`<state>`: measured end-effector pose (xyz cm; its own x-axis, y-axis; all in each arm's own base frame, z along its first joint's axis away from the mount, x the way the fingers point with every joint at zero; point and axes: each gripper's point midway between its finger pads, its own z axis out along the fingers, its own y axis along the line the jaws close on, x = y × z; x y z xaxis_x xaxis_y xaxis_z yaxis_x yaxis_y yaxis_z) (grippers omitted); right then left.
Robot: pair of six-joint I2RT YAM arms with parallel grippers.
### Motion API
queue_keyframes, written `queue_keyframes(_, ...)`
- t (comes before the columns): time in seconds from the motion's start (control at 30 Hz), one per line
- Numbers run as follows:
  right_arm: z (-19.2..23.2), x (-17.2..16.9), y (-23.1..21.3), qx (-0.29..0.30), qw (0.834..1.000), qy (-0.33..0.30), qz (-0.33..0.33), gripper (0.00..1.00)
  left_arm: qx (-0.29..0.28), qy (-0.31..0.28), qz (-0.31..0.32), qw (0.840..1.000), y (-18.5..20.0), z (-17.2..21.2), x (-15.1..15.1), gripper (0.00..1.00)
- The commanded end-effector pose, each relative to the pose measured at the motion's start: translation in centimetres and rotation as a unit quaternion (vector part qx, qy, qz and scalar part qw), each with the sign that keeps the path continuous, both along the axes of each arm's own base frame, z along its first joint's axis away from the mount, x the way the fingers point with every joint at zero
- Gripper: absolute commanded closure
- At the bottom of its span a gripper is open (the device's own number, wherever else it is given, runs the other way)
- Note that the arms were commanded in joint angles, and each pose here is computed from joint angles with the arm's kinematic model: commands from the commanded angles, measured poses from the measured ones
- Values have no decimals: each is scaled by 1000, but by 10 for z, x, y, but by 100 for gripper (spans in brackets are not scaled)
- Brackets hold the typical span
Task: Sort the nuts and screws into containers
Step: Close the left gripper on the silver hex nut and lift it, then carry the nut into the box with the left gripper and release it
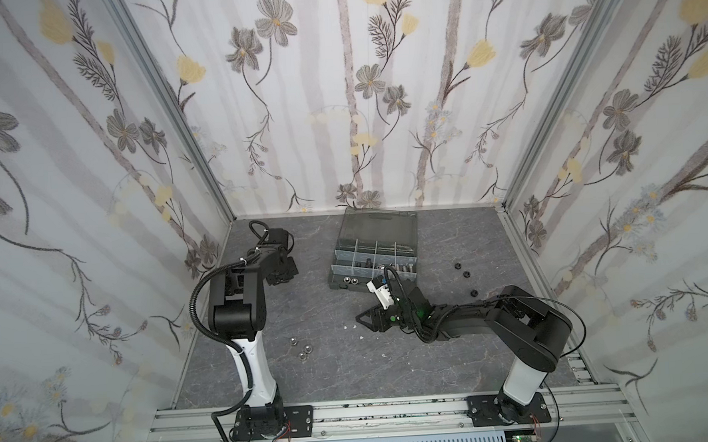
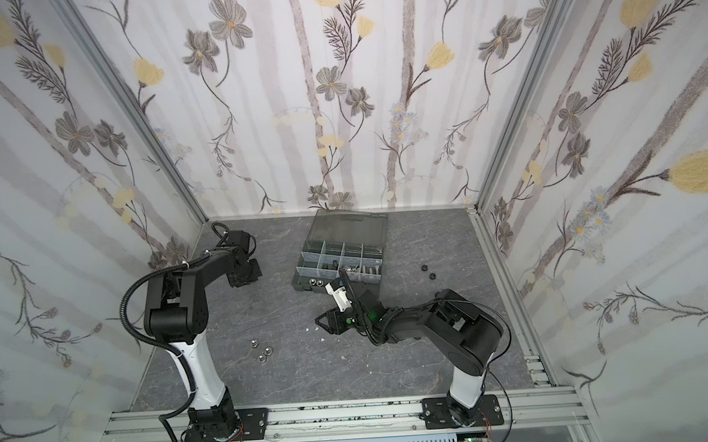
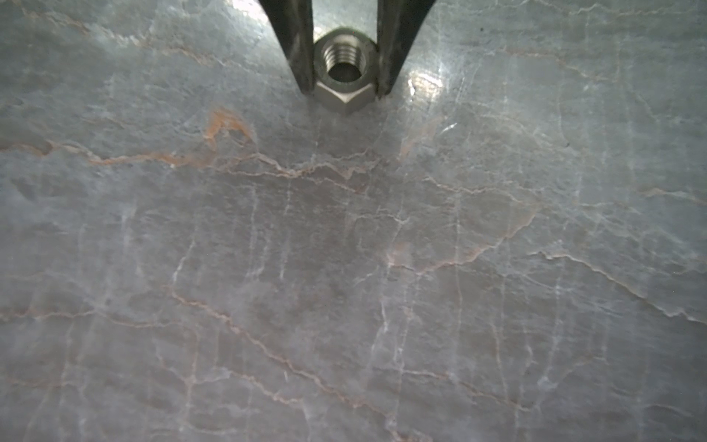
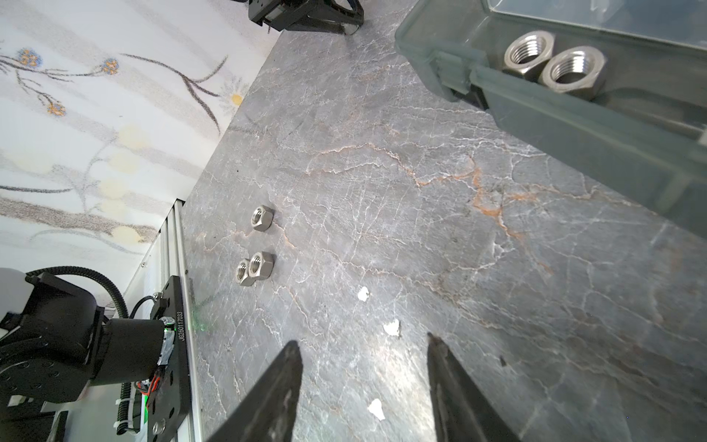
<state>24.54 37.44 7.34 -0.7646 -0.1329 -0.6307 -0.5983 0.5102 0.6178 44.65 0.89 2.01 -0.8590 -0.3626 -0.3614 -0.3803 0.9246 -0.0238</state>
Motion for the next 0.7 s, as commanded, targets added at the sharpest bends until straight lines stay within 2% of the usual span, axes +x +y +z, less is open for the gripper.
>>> queue_keyframes(0.0,6,-1,1,10,1000,-3,3,46,-1,-7,-2,1000,-3,8,-1,81)
queue_keyframes(0.23,10,1,-3,12,1000,-7,-2,46,-11,-23,-23,999,-28,23,-7,83)
queue_keyframes(0.6,21,2,-16,15,999,-26,-23,46,-27,-68,-103,992,-111,72,-16,85)
queue_keyframes(0.67,24,16,-29,15,998,-32,-49,46,-34,-75,-116,990,-127,81,-19,85)
